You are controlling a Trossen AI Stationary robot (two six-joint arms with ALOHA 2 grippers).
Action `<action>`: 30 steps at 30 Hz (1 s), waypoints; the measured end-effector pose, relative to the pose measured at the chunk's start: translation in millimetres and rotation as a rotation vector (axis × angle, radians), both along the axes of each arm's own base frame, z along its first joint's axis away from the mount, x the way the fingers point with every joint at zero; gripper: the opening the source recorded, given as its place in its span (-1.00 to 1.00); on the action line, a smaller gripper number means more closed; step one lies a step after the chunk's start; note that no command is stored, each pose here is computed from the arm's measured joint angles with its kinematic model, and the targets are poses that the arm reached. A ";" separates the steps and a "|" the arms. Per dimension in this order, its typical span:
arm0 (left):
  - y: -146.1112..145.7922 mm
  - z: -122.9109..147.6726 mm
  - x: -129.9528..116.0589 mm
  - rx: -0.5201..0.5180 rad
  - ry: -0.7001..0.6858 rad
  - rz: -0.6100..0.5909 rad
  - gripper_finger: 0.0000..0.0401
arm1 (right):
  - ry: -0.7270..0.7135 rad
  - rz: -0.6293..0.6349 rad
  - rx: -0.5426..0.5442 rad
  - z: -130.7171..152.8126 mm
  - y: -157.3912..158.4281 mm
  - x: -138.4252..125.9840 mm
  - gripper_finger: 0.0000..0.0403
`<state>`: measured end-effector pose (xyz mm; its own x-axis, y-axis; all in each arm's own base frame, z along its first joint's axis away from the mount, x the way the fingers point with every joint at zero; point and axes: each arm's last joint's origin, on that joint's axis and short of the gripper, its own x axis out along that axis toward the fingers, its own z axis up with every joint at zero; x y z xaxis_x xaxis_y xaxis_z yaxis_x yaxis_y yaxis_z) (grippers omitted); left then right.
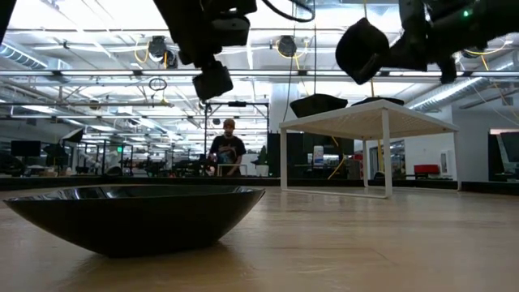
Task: Pick & Place Mini shaped plates
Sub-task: Stack the black leaf shaped plate on top of the black leaf shaped plates on the shelf
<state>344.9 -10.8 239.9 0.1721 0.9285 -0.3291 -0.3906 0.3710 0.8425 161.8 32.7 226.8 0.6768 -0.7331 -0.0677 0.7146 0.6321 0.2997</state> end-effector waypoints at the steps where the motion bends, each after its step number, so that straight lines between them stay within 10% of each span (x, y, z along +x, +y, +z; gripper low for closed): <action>1: 0.0 0.9 1.3 0.022 0.004 -0.004 0.26 | -0.031 0.019 0.038 -3.9 0.0 -0.5 -1.00; 11: 5.9 6.4 10.3 0.079 0.043 -0.030 0.26 | -0.229 0.008 0.252 -43.3 -8.4 -23.4 -1.00; 23: 22.6 7.0 13.6 0.058 0.053 -0.009 0.26 | -0.337 0.021 0.171 -31.8 -10.2 -29.9 -1.00; 30: 17.5 6.3 13.5 0.034 0.030 -0.021 0.26 | -0.273 -0.233 0.108 -35.7 -6.4 -36.2 -1.00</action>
